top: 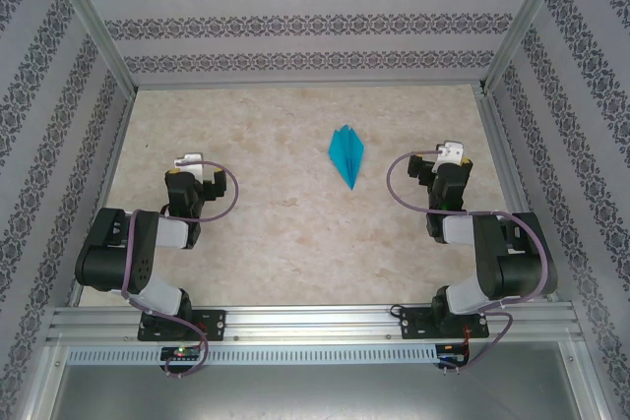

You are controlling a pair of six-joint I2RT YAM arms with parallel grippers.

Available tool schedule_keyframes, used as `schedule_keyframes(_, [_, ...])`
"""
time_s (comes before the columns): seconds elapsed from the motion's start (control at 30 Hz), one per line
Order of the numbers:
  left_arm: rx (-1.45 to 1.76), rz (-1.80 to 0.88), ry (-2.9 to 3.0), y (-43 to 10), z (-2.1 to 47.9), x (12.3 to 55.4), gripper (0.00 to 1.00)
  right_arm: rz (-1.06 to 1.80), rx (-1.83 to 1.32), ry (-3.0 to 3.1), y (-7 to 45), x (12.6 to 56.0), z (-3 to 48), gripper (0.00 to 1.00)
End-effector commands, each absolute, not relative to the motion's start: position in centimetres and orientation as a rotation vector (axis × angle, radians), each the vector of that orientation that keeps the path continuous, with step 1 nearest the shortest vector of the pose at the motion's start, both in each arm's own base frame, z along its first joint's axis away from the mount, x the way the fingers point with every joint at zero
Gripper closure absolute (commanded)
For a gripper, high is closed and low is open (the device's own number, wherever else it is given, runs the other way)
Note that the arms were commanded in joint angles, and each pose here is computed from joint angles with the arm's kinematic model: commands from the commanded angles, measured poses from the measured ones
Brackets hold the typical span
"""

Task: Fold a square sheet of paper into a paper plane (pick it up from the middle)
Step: Reset both arms

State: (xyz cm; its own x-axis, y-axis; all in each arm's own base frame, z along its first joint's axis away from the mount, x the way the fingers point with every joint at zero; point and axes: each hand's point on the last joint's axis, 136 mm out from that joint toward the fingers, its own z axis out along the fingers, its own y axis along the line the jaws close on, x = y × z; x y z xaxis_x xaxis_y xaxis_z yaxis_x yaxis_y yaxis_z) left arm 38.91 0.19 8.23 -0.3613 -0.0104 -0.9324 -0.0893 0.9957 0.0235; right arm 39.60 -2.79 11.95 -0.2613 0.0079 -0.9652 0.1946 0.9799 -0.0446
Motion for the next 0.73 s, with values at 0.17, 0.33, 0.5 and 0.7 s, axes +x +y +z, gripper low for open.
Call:
schedule_keyframes(0.17, [0.036,0.045,1.887,-1.6,10.3,40.6,0.0,-0.16,0.142,1.799,-2.9,39.9,12.6,0.02])
schedule_keyframes(0.33, [0.052,0.032,1.887,-1.9,10.3,40.7,0.0,-0.159,0.142,1.798,-2.9,39.9,12.7,0.02])
schedule_keyframes(0.5, [0.052,0.032,1.894,-1.8,10.2,40.7,0.0,-0.158,0.142,1.798,-2.9,39.9,12.7,0.02])
schedule_keyframes(0.7, [0.051,0.033,1.89,-1.8,10.2,40.7,0.0,-0.142,0.114,1.784,-2.4,39.8,12.9,0.02])
